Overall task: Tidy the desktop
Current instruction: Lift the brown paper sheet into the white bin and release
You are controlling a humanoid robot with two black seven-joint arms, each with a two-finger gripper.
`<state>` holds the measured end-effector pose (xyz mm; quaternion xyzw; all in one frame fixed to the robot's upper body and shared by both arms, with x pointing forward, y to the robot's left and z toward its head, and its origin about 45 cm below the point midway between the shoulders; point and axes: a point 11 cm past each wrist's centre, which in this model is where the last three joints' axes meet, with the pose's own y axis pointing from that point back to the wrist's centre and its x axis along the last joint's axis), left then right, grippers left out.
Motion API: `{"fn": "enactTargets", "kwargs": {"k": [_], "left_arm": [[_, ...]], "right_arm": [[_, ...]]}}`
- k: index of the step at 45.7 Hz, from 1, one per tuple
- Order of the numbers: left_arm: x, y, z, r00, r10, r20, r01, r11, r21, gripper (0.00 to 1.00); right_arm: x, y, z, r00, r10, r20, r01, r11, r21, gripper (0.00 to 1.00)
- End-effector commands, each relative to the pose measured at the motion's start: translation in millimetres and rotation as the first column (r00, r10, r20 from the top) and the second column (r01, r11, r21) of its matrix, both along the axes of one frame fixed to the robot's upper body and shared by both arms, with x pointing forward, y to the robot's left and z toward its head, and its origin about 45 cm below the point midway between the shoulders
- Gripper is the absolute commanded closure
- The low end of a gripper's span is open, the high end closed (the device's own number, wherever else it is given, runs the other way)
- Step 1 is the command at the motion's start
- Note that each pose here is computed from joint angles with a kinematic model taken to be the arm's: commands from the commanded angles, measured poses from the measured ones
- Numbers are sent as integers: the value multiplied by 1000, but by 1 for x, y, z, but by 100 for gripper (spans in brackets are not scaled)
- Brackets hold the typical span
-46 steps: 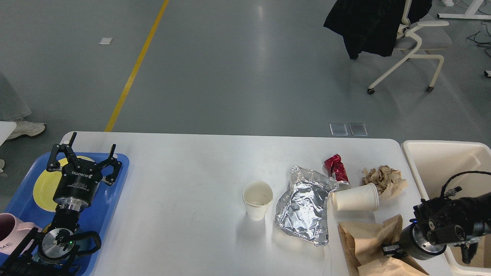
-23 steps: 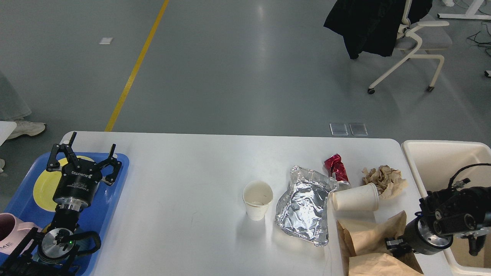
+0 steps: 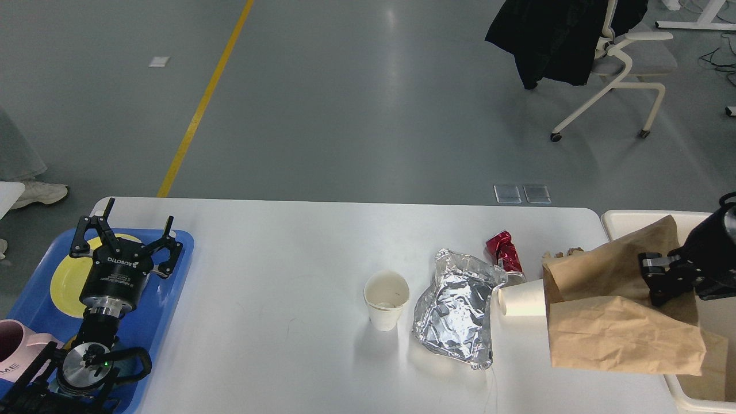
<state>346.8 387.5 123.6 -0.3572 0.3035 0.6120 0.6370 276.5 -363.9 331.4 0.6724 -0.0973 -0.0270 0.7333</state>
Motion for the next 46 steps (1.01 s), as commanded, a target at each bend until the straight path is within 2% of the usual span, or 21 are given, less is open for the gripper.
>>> {"fn": "enactTargets", "kwargs": {"k": [1,6,10,21,31,34,40,46], "left_arm": [[0,0,0,1000,-1,-1,1,1000,0,4],[-1,0,-1,1000,2,-3,-2,1000,0,4],[0,0,0,1000,0,-1,0,1000,0,4],[-1,0,-1,1000,1,-2,-1,1000,0,4],[-1,0,-1,1000,1,-2,-1,1000,0,4],[-1,0,-1,1000,-1,-3,1,1000,0,4],[0,0,0,1000,0,-1,0,1000,0,4],[-1,1,0,1000,1,-2,-1,1000,1,4]], "right_arm": [[1,0,6,1000,1,-2,-1,1000,-16,100],[2,-3,7,1000,-10,6,10,1000,-16,100],[7,-26,11,997,-59,40,61,997,-43,100],[22,-161,-19,932,-306,195,331,937,-113,100],[20,-226,-109,872,-369,323,431,890,-147,100],[7,-239,-144,851,-390,353,463,873,-152,100],[-4,-247,-198,824,-383,417,487,856,-176,100],[-4,-243,-234,828,-298,475,452,856,-251,100]]}}
